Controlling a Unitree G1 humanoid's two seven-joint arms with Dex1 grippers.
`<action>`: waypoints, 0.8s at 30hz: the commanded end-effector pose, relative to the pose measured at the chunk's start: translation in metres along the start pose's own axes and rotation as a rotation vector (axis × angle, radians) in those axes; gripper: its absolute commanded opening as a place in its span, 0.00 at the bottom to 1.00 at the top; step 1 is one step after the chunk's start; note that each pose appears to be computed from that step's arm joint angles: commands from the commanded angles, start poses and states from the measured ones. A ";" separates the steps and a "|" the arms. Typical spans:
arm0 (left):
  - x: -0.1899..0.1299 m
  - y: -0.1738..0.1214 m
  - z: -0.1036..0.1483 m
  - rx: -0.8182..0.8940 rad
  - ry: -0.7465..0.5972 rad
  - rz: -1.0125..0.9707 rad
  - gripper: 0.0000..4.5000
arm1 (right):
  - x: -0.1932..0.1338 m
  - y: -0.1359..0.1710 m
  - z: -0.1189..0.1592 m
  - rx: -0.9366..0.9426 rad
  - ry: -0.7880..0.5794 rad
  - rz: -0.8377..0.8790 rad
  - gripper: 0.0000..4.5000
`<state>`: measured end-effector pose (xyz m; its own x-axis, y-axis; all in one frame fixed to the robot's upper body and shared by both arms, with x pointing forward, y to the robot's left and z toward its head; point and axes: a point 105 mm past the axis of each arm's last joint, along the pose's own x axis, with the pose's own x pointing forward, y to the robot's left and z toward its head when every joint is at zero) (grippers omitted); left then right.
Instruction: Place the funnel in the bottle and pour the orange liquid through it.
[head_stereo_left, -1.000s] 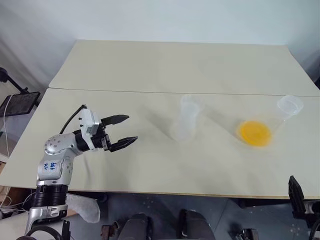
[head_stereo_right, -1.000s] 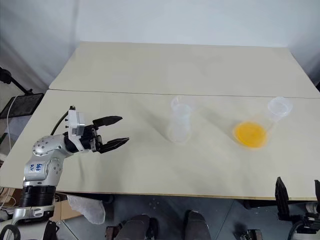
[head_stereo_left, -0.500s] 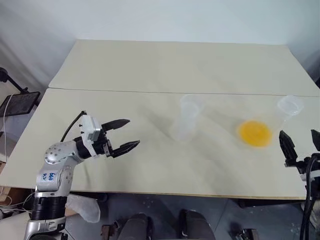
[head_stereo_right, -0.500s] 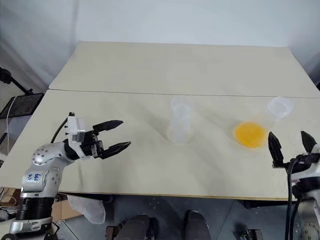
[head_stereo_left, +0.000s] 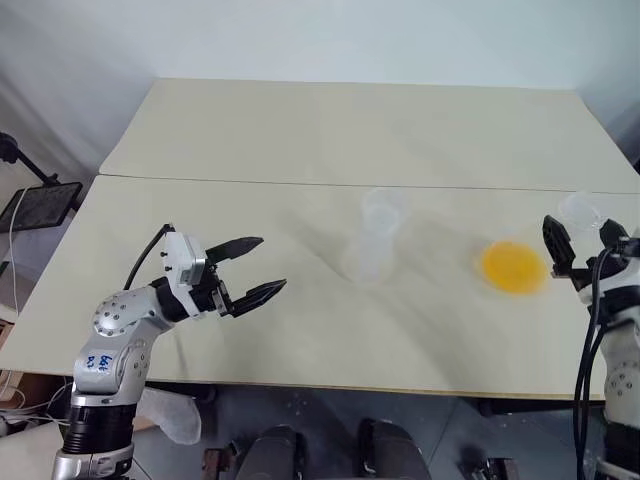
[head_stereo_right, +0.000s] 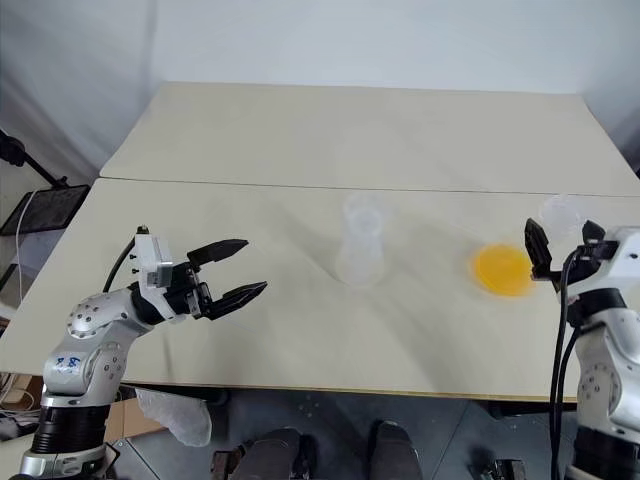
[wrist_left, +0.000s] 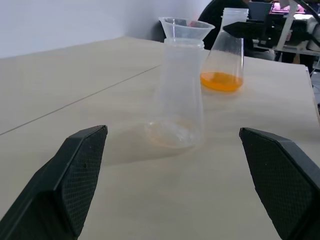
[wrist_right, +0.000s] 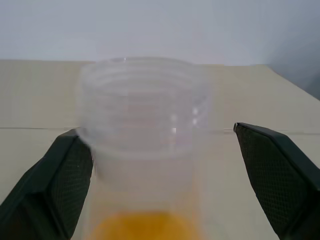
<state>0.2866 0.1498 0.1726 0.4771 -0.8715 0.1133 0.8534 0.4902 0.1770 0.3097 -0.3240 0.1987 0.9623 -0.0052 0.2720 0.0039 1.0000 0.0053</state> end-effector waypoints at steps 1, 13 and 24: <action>0.005 -0.006 0.013 0.036 -0.039 -0.026 1.00 | 0.004 -0.003 0.011 -0.031 -0.023 0.003 1.00; 0.005 -0.007 0.014 0.038 -0.043 -0.014 1.00 | 0.007 0.018 0.024 -0.003 -0.089 0.081 0.56; 0.010 -0.004 0.012 0.038 -0.043 -0.017 1.00 | 0.033 0.096 0.053 -0.296 -0.021 0.233 0.56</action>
<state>0.2864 0.1409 0.1783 0.4642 -0.8762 0.1299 0.8547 0.4815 0.1941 0.3324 -0.2394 0.2421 0.9479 0.2249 0.2254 -0.1670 0.9539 -0.2494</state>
